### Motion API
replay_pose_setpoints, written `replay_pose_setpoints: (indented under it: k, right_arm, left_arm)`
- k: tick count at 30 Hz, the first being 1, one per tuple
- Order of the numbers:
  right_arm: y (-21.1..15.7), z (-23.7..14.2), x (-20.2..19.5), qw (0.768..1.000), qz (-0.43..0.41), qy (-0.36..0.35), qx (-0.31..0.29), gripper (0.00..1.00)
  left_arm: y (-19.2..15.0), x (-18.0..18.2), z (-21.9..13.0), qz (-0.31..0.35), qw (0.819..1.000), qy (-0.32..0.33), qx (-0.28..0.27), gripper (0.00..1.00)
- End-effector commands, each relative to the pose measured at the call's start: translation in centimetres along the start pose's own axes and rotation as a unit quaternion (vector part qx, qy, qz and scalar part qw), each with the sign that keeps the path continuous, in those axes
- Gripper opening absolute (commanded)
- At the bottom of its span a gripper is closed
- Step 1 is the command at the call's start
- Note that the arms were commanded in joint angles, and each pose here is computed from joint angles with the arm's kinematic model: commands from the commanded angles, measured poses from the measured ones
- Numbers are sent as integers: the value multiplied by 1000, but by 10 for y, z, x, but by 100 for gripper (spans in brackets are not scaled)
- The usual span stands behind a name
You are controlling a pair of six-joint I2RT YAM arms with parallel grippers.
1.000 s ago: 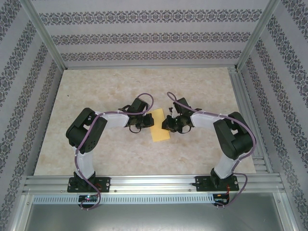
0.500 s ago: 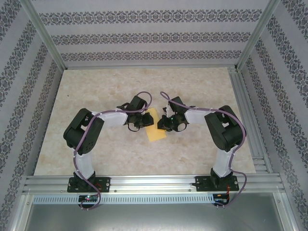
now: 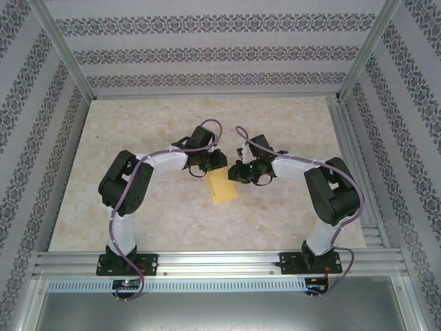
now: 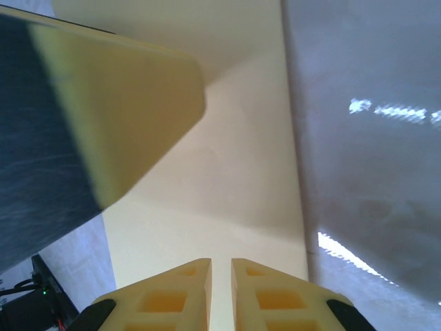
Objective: Fold a paper plane with a square sheet of paper (pick it up from the middle)
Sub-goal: Fold the triangle a second time at the center of the table.
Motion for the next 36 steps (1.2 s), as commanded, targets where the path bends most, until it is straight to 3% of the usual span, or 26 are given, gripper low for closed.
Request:
replay_pose_setpoints:
  k: [1, 10, 27, 36]
  right_arm:
    - [-1, 5, -3, 1000, 5, 5, 0, 16]
    - [-5, 22, -5, 999, 12, 21, 21, 15]
    - [-20, 33, -28, 998, 25, -26, 59, 15]
    - [-25, 32, -30, 997, 25, -30, 66, 14]
  left_arm:
    - [8, -3, 5, 5, 1000, -9, 3, 18]
    - [11, 6, 17, -3, 1000, -3, 8, 15]
    - [23, 5, 25, -3, 999, -42, 5, 15]
    - [27, 22, 34, -12, 1000, -1, 3, 14]
Point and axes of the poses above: each hand's point on the last joint's axis, 136 mm out from that joint toward the fingers, its own z axis out along the fingers, its own x axis along the line the jaws close on, y = z × x, the point moved 7 cm from there along -z, back along the fingers, and after that the axes turned 8 degrees about -z, right-handed, at the moved point
